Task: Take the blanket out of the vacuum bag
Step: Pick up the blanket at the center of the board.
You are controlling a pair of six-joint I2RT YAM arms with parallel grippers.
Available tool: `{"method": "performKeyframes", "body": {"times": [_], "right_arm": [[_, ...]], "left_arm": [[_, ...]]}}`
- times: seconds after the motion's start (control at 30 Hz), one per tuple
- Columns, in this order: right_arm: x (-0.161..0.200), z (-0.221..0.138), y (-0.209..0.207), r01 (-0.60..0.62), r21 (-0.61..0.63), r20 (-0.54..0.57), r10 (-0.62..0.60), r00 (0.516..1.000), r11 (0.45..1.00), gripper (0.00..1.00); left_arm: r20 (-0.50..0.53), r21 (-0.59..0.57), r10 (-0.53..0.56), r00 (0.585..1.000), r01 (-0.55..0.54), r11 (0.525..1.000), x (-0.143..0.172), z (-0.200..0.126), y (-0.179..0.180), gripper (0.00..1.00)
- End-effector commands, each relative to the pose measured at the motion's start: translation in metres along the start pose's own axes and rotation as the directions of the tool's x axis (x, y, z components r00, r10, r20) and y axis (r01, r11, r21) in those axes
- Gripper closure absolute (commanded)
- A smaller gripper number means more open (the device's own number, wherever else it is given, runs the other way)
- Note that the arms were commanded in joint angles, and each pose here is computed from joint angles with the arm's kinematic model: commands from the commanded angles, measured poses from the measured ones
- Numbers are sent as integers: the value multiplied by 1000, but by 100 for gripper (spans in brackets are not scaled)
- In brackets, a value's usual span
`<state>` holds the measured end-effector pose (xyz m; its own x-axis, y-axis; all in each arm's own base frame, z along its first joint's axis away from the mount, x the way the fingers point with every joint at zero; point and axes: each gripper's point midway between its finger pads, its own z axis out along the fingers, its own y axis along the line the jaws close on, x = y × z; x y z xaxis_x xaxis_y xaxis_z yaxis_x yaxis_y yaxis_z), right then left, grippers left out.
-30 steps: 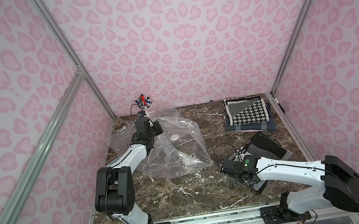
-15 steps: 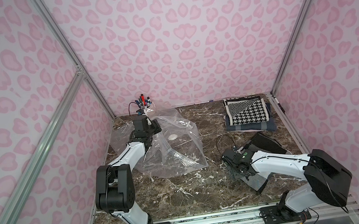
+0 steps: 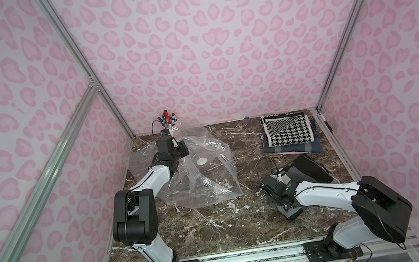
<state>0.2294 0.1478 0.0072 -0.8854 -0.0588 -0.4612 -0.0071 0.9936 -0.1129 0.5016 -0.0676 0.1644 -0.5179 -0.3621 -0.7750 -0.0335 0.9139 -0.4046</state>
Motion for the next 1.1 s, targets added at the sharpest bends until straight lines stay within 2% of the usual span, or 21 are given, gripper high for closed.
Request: {"method": "performKeyframes", "body": {"times": [0.0, 0.07, 0.1, 0.17, 0.2, 0.33, 0.43, 0.53, 0.73, 0.9, 1.07], "right_arm": [[85, 4, 5, 11, -116, -361, -52, 931, 993, 45], [85, 5, 6, 7, -131, -360, -55, 932, 991, 52], [85, 5, 8, 2, -144, -360, -55, 931, 990, 61], [85, 5, 12, -18, -175, -363, -47, 931, 984, 90], [85, 5, 13, -26, -184, -363, -43, 931, 983, 100], [83, 2, 19, -41, -223, -359, -43, 932, 974, 100], [77, -5, 30, -77, -298, -357, -36, 933, 951, 100], [66, -18, 48, -131, -409, -347, -21, 938, 903, 100], [37, -53, 70, -217, -598, -334, 6, 942, 772, 100], [9, -72, 69, -255, -666, -308, 54, 950, 701, 100], [-7, -83, 65, -269, -698, -291, 79, 953, 663, 100]], "left_arm": [[21, 12, 14, 1000, -14, 1000, -6, -4, -4, 96], [23, 3, 18, 1000, -18, 1000, -6, -6, -2, 96], [22, 1, 20, 1000, -20, 1000, -6, -7, -2, 96], [25, -2, 21, 999, -21, 1000, -7, -8, -2, 96], [27, -1, 22, 999, -22, 1000, -8, -9, -2, 96], [30, 3, 22, 999, -22, 1000, -10, -11, -4, 96], [31, 4, 22, 999, -22, 1000, -11, -11, -4, 96], [28, 6, 20, 999, -21, 1000, -10, -11, -4, 96], [26, 12, 17, 1000, -17, 1000, -9, -10, -5, 96], [26, 17, 11, 1000, -12, 1000, -9, -10, -6, 96], [28, 18, 11, 1000, -12, 1000, -9, -11, -6, 96]]}}
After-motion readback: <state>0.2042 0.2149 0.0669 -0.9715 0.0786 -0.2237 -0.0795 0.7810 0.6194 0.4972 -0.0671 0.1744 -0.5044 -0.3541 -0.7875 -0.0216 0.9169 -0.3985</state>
